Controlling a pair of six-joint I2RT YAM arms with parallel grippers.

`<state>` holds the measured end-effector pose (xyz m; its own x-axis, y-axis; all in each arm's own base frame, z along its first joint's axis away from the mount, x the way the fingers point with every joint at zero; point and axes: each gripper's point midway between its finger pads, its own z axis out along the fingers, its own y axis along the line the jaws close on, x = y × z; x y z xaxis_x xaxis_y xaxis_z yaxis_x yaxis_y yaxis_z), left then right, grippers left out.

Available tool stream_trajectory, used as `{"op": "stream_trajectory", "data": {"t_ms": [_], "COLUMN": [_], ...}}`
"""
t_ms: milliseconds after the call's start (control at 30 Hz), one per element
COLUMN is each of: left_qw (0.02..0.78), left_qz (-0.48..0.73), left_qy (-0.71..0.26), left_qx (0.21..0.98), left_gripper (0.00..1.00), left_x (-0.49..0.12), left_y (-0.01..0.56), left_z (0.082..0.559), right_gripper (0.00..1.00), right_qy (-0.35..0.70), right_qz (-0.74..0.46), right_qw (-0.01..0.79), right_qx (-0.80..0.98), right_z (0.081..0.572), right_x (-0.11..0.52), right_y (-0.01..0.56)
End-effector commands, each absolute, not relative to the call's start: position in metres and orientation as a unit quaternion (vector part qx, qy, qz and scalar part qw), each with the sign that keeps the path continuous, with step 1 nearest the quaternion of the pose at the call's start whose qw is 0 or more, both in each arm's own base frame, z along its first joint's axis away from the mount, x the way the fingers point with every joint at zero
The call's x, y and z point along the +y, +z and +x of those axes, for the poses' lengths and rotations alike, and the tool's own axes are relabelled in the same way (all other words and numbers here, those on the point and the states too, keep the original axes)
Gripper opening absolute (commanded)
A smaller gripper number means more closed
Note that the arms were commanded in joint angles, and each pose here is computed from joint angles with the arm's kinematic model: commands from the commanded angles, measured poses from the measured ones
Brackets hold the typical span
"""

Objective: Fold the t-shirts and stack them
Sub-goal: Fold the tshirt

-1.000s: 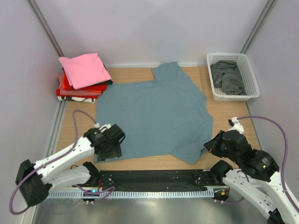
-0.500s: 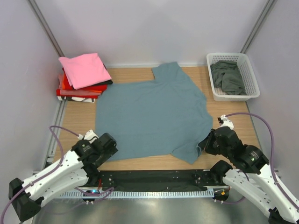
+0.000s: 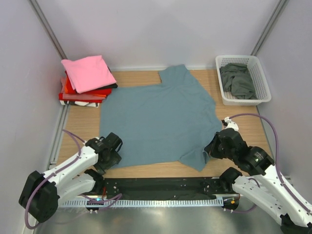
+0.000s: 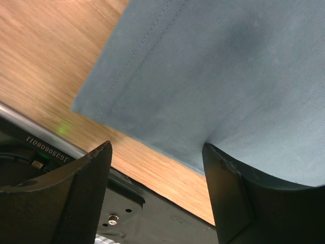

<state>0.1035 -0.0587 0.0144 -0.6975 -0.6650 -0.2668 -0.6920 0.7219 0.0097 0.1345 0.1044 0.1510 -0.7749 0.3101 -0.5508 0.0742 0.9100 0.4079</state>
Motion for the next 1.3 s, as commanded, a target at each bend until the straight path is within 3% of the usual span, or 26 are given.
{"op": "stream_trajectory", "data": {"t_ms": [0, 100, 267, 533, 633, 967, 1267], "left_qw": [0.128, 0.14, 0.15, 0.167, 0.168, 0.181, 0.188], "left_qz": [-0.365, -0.369, -0.369, -0.362, -0.353, -0.306, -0.225], "left_qy": [0.041, 0.044, 0.058, 0.063, 0.047, -0.032, -0.02], "left_qx": [0.921, 0.918, 0.915, 0.915, 0.919, 0.934, 0.956], "left_gripper": [0.72, 0.69, 0.55, 0.21, 0.01, 0.0, 0.0], "left_x": [-0.062, -0.059, -0.051, -0.05, -0.055, -0.089, -0.096], "left_y": [0.011, 0.012, 0.014, 0.016, 0.015, 0.059, 0.099], "left_z": [0.109, 0.11, 0.11, 0.118, 0.121, 0.148, 0.174], "right_gripper": [0.01, 0.01, 0.01, 0.01, 0.01, 0.01, 0.01], "right_qy": [0.185, 0.185, 0.178, 0.175, 0.18, 0.163, 0.109], "right_qz": [0.093, 0.091, 0.099, 0.121, 0.139, 0.171, 0.154], "right_qw": [0.333, 0.333, 0.331, 0.333, 0.343, 0.39, 0.442], "right_qx": [0.92, 0.92, 0.921, 0.919, 0.911, 0.89, 0.877], "right_z": [0.145, 0.146, 0.146, 0.143, 0.144, 0.164, 0.213], "right_x": [0.11, 0.111, 0.108, 0.102, 0.099, 0.091, 0.097], "right_y": [0.153, 0.152, 0.15, 0.152, 0.159, 0.2, 0.247]}}
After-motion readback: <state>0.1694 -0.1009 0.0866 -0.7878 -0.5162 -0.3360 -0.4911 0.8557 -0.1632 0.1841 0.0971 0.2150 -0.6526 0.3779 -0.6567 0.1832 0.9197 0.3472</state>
